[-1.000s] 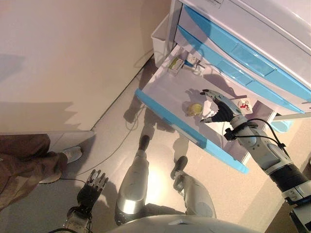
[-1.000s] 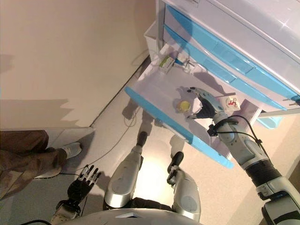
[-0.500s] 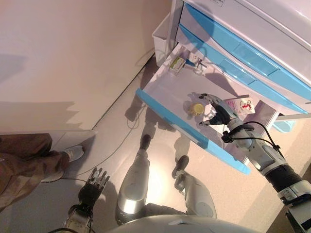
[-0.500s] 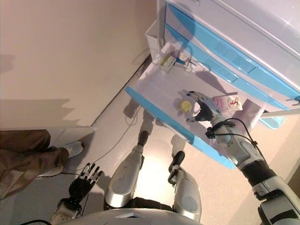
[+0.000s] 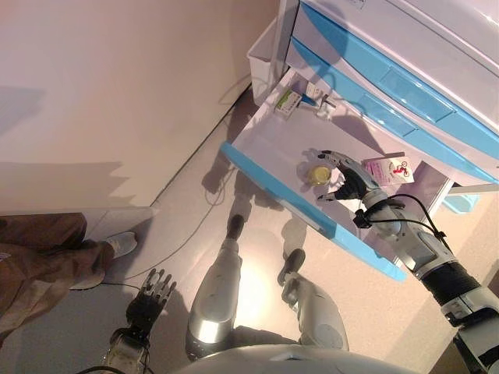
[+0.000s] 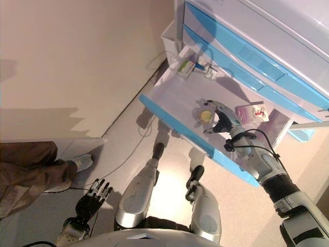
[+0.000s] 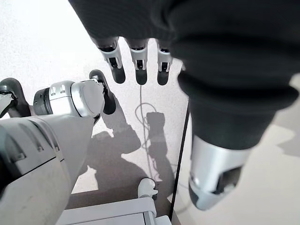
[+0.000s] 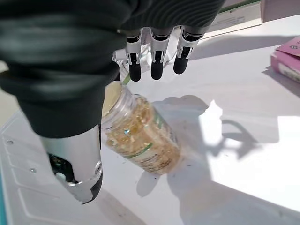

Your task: Open the drawer and pick up the medicine

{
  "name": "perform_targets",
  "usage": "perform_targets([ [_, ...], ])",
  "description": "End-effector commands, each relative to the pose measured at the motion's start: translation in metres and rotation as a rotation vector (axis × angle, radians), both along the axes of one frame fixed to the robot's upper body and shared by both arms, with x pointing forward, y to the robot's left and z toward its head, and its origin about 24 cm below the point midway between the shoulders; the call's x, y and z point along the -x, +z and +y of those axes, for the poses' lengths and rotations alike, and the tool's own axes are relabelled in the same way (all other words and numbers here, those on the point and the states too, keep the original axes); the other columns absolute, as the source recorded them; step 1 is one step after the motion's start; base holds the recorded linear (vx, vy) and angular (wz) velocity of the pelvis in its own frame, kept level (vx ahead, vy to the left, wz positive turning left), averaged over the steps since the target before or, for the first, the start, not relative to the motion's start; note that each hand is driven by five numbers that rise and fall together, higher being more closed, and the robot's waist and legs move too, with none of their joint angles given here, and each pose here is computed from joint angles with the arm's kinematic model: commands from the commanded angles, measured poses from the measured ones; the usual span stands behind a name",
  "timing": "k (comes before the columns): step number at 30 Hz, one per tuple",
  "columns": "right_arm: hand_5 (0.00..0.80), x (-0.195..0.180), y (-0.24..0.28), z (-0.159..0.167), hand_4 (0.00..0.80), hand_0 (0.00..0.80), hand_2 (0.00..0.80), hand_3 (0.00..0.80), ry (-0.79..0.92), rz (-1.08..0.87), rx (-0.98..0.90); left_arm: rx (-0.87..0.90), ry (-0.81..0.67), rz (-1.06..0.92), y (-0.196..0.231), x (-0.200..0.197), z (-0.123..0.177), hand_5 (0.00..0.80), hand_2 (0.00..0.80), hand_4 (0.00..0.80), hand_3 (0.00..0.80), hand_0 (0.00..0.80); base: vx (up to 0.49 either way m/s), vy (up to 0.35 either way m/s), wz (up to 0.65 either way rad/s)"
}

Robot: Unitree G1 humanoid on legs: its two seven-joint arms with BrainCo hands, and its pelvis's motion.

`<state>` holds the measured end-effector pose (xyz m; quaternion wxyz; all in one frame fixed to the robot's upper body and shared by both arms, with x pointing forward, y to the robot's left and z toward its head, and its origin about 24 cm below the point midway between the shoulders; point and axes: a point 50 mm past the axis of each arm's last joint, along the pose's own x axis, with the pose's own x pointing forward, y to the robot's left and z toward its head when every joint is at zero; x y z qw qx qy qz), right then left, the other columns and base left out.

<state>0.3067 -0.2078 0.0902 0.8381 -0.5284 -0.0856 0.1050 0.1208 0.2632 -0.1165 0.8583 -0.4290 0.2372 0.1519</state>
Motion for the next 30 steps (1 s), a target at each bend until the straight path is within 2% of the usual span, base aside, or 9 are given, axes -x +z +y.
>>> perform_targets([
  [1, 0.000, -0.0022, 0.0087, 0.0102, 0.000, 0.000, 0.000, 0.000, 0.065, -0.036, -0.002, -0.011, -0.055, 0.040, -0.0038, 0.0133, -0.0046, 0.000, 0.000, 0.000, 0.000, 0.000, 0.000, 0.000, 0.00],
  [8, 0.000, -0.0044, 0.0068, 0.0111, 0.000, 0.000, 0.000, 0.000, 0.060, -0.030, -0.006, -0.008, -0.060, 0.041, -0.0044, 0.0147, -0.0055, 0.000, 0.000, 0.000, 0.000, 0.000, 0.000, 0.000, 0.00],
  [9, 0.072, -0.0050, 0.0067, 0.0117, 0.072, 0.072, 0.072, 0.072, 0.062, -0.026, -0.005, -0.009, -0.061, 0.040, -0.0043, 0.0145, -0.0057, 0.000, 0.000, 0.000, 0.000, 0.000, 0.000, 0.000, 0.00],
  [11, 0.358, -0.0058, 0.0066, 0.0124, 0.358, 0.358, 0.358, 0.358, 0.061, -0.022, -0.002, -0.012, -0.063, 0.040, -0.0041, 0.0139, -0.0055, 0.000, 0.000, 0.000, 0.000, 0.000, 0.000, 0.000, 0.00],
  [12, 0.436, -0.0063, 0.0059, 0.0125, 0.436, 0.436, 0.436, 0.436, 0.058, -0.019, 0.003, -0.011, -0.062, 0.041, -0.0041, 0.0138, -0.0055, 0.000, 0.000, 0.000, 0.000, 0.000, 0.000, 0.000, 0.00],
  [17, 0.602, -0.0070, 0.0018, 0.0101, 0.602, 0.602, 0.602, 0.602, 0.039, -0.005, 0.010, -0.015, -0.063, 0.043, -0.0037, 0.0136, -0.0051, 0.000, 0.000, 0.000, 0.000, 0.000, 0.000, 0.000, 0.00],
  [18, 0.700, -0.0070, 0.0010, 0.0097, 0.700, 0.700, 0.700, 0.700, 0.036, -0.004, 0.010, -0.015, -0.063, 0.042, -0.0040, 0.0147, -0.0050, 0.000, 0.000, 0.000, 0.000, 0.000, 0.000, 0.000, 0.00],
  [21, 0.800, -0.0072, -0.0004, 0.0084, 0.800, 0.800, 0.800, 0.800, 0.026, -0.002, 0.012, -0.015, -0.066, 0.041, -0.0036, 0.0151, -0.0041, 0.000, 0.000, 0.000, 0.000, 0.000, 0.002, -0.003, 0.03],
  [30, 0.800, -0.0074, 0.0000, 0.0061, 0.800, 0.800, 0.800, 0.800, 0.015, -0.008, 0.013, -0.017, -0.073, 0.036, -0.0030, 0.0152, -0.0049, 0.000, 0.000, 0.000, 0.000, 0.000, 0.001, -0.001, 0.01],
])
